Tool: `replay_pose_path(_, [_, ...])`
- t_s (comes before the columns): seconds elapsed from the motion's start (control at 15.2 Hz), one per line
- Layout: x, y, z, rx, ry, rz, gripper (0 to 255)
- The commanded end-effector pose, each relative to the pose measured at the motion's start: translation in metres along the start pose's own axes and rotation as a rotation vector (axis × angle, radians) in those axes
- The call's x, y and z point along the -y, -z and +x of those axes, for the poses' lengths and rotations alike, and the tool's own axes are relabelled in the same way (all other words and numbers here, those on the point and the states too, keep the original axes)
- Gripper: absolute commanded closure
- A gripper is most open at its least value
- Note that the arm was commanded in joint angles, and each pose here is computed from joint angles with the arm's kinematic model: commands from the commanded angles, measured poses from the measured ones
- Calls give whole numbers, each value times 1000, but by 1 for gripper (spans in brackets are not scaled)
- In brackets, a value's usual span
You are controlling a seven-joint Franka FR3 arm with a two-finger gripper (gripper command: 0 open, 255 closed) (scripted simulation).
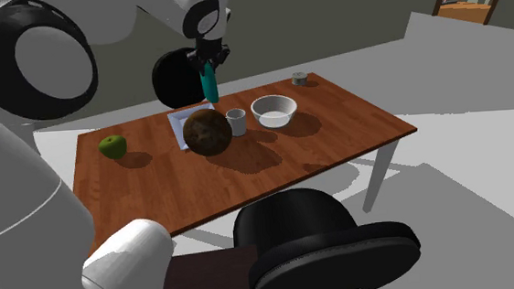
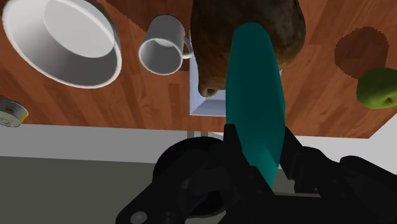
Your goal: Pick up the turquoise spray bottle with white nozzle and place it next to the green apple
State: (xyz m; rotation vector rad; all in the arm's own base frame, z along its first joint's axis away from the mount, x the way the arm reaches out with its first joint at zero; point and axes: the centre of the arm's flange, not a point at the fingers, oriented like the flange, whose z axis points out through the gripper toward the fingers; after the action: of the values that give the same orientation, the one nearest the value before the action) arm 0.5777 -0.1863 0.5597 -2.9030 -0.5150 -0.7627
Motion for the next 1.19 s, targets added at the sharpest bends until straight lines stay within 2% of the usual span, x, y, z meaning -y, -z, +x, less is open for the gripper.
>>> replay_pose_path(0.0, [17, -18, 13, 0, -2, 1, 255])
replay_pose_path(1.12, [149, -149, 139, 0, -2, 1, 255])
